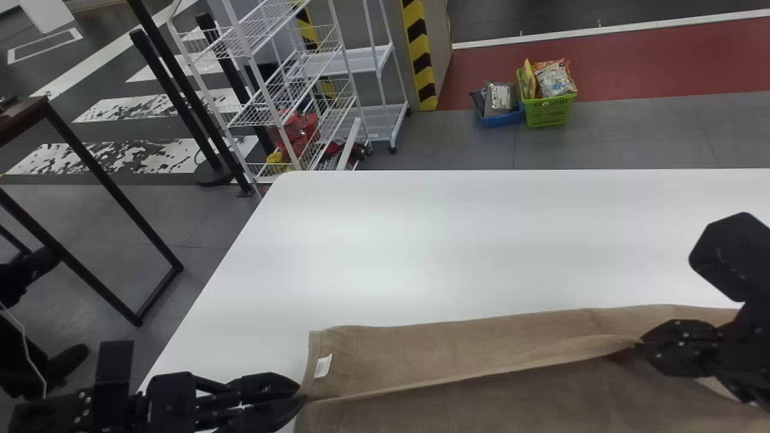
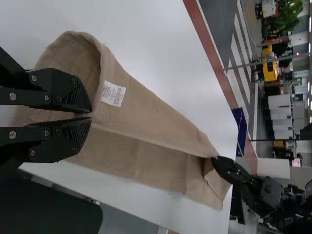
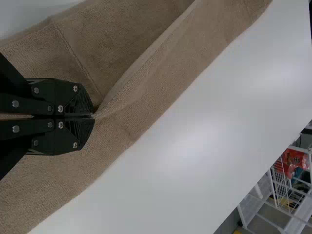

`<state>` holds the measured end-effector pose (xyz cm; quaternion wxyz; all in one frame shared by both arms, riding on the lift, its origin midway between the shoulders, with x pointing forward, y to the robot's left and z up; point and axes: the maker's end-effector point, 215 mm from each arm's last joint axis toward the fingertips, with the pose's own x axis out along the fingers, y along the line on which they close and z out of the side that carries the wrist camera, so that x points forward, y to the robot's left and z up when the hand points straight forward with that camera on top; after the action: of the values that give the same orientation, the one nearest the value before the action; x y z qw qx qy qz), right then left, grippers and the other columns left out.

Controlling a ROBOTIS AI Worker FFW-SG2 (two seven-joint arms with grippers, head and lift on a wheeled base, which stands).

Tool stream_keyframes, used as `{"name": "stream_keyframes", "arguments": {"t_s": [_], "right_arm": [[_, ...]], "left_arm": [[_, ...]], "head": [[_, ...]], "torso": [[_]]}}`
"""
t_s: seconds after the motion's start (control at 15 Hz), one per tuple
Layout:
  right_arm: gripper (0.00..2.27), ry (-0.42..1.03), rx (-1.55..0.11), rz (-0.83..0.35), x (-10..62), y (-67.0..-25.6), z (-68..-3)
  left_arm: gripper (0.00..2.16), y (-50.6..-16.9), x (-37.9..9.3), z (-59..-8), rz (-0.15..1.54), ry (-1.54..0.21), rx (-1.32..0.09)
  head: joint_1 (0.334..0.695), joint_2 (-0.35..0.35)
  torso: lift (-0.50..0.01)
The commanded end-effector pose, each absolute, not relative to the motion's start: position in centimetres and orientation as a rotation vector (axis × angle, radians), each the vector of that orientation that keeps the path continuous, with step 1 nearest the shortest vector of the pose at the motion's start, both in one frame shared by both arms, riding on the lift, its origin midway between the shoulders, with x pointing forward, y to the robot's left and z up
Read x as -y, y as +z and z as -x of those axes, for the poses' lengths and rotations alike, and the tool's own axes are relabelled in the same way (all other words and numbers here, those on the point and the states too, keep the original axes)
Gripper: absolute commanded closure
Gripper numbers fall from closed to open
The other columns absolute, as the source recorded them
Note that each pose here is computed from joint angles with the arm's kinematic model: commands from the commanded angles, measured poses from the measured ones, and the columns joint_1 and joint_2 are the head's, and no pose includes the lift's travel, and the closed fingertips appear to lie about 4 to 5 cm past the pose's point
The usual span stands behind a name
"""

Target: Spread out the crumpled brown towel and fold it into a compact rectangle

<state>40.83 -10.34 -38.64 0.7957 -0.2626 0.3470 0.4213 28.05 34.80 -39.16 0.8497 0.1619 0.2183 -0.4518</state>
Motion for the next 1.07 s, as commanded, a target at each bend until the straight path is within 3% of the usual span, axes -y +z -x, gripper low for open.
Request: {"name": "stream_keyframes", "arguments": {"t_s": [0.0, 0.53, 1.0], "right_arm": [[1.11, 0.919, -0.760, 0.573, 9.9, -38.9, -39.4], [1.11, 0.970, -0.792, 0.637, 7.8, -40.7, -36.9], [1.11, 0.945, -0.751, 0.646, 8.6, -38.6, -37.6]], "left_arm": [[1.00, -39.5, -34.7, -27.6, -0.378, -0.981, -0.471], [1.00, -41.4, -34.7, -28.1, -0.389, -0.981, -0.480], [1.00, -40.7, -35.2, -27.3, -0.412, -1.005, -0.490]], "head": [[0.695, 0.350], [0.695, 0.350], [0.695, 0.350]], "torso": [[-0.127], [-0.127], [-0.127]]}}
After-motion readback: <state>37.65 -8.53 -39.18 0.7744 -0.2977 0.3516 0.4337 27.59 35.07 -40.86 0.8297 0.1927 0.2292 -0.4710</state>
